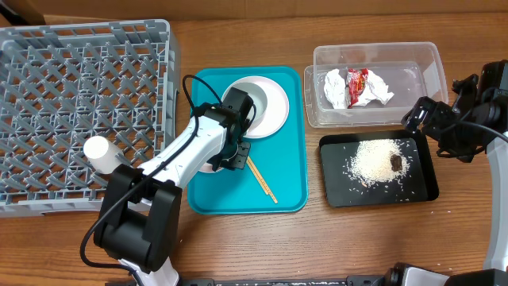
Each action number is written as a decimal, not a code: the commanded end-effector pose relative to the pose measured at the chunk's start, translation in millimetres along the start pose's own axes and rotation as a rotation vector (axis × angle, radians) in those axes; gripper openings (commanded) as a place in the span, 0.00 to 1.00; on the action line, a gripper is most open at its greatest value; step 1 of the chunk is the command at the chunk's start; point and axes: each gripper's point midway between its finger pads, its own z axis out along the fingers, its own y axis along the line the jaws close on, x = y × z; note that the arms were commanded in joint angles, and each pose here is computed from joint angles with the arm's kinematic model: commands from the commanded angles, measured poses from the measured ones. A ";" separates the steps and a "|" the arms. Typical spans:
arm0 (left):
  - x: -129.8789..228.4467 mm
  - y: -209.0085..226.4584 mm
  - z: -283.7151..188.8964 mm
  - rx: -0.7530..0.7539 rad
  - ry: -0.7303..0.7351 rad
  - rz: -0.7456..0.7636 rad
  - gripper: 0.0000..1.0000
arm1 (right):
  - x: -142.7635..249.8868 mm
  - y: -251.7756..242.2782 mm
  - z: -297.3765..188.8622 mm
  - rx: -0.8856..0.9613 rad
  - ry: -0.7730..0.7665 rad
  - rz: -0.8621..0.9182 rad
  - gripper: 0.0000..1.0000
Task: Sort waste into correct bins and load items into the dishwasher
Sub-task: 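Grasp the pink saucer on the tray with the left gripper, then set the pink saucer upright in the dish rack and release, then grasp the white bowl off the plate with the left gripper, then place the white bowl into the dish rack with the left gripper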
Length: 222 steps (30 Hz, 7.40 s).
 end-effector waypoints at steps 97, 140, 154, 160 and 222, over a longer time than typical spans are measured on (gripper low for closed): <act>-57.7 134.7 -188.3 0.571 -0.532 -0.111 0.65 | 1.5 2.6 -5.1 -0.009 -0.004 -0.007 1.00; -158.1 -12.4 -112.7 0.063 -0.350 0.209 0.04 | 3.4 2.2 -5.1 -0.007 0.003 -0.005 1.00; -148.8 150.2 -217.7 0.641 -0.662 -0.150 0.04 | 3.3 2.2 -5.1 -0.007 0.003 -0.005 1.00; -141.3 195.1 -204.5 0.812 -0.700 -0.233 0.04 | 3.4 2.2 -5.1 -0.007 0.003 -0.005 1.00; -137.1 277.5 -107.8 0.878 -0.752 -0.298 0.04 | 13.0 -0.5 -5.3 0.005 0.042 0.006 1.00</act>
